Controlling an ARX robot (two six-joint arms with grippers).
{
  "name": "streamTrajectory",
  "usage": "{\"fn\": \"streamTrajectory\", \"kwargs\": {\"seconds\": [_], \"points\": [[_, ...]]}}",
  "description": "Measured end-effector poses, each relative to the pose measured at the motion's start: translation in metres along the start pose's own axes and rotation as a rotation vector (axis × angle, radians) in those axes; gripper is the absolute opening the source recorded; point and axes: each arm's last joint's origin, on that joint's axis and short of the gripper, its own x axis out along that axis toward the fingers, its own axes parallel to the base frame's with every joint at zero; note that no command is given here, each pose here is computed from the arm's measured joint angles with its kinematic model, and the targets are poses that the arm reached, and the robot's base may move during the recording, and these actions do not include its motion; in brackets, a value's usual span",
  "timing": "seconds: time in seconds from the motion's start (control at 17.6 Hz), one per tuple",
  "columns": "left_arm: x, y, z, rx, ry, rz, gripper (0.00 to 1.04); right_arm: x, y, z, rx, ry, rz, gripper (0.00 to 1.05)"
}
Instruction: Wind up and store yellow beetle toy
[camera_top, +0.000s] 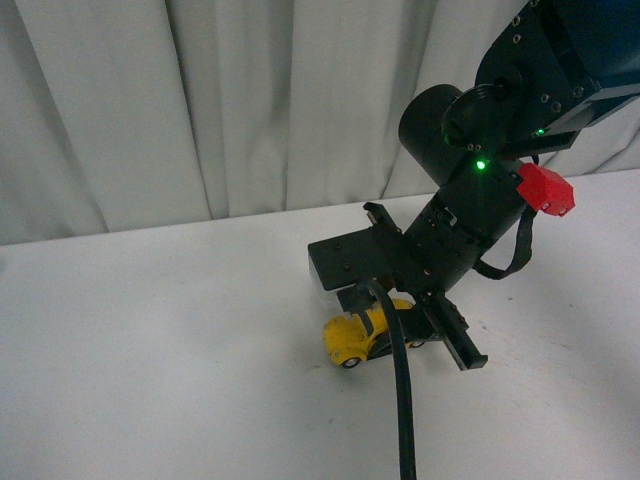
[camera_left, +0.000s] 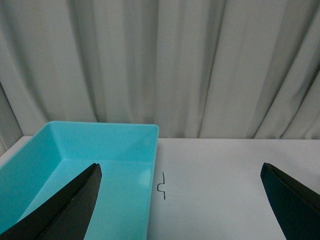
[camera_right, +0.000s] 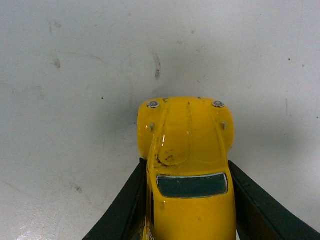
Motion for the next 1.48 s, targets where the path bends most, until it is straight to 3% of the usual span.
{"fn": "streamTrajectory", "kwargs": {"seconds": [0.68,1.48], "points": [[0.0,0.0,0.0,0.0,0.0,0.0,0.98,-0.008,0.011,-0.028,0.009,-0.069,-0.033,0.41],[0.0,0.0,0.0,0.0,0.0,0.0,0.98,-0.04,0.047,-0.094,0.095,-0.122,-0.073,0.41]]}}
